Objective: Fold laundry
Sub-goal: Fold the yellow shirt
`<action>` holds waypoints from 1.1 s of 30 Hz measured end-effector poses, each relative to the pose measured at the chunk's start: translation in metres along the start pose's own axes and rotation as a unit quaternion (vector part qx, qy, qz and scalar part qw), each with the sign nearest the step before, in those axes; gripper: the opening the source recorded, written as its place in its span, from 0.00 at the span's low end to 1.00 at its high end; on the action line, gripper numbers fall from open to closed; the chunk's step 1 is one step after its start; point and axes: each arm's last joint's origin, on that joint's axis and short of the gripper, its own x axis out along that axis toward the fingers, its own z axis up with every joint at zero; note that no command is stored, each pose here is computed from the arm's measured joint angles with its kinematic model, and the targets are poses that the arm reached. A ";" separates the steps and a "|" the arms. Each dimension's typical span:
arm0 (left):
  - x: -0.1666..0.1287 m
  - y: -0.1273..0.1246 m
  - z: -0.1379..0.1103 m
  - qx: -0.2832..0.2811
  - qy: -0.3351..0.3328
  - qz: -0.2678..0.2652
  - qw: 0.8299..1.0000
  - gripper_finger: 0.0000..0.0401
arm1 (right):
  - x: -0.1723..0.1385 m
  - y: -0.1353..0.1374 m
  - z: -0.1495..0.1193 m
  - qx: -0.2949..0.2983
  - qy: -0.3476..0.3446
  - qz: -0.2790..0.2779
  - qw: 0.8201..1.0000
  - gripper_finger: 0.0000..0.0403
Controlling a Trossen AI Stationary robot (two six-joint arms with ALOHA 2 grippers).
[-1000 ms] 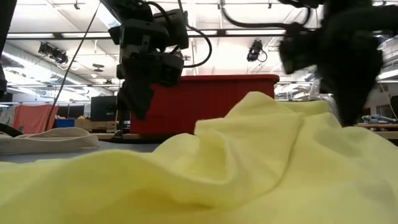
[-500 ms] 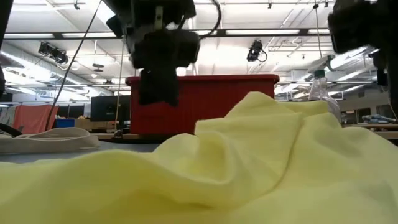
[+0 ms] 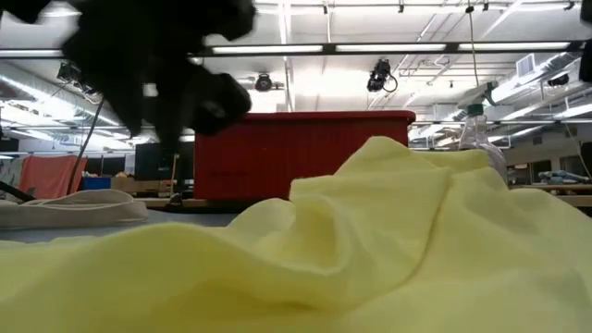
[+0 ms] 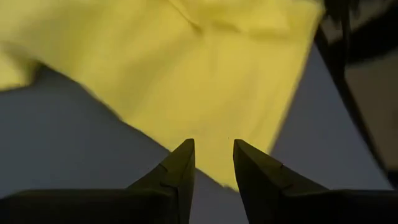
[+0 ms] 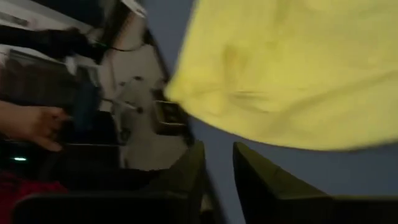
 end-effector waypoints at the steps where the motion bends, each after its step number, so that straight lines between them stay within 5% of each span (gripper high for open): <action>1: 0.002 -0.008 -0.002 0.015 0.010 0.001 1.000 0.29 | 0.003 0.008 0.000 -0.006 -0.012 0.006 1.000 0.27; 7: 0.021 -0.043 0.003 0.036 -0.018 0.051 0.998 0.29 | 0.044 0.033 -0.008 -0.121 -0.025 -0.020 0.992 0.29; 13: 0.043 -0.036 0.008 -0.119 -0.064 0.086 0.987 0.29 | 0.101 0.022 -0.017 -0.164 -0.023 -0.106 0.980 0.29; 20: 0.054 -0.029 0.021 -0.311 -0.171 0.103 0.929 0.29 | 0.146 -0.007 -0.021 -0.129 0.059 -0.148 0.979 0.21; 28: 0.059 -0.053 0.029 -0.384 -0.217 0.042 0.897 0.29 | 0.087 -0.002 -0.066 -0.187 0.201 -0.246 0.930 0.10; 31: 0.056 -0.070 0.038 -0.385 -0.238 0.031 0.891 0.29 | 0.057 -0.003 -0.079 -0.207 0.219 -0.300 0.905 0.08; 33: 0.052 -0.080 0.044 -0.370 -0.256 0.037 0.892 0.29 | 0.042 0.002 -0.086 -0.218 0.210 -0.299 0.905 0.08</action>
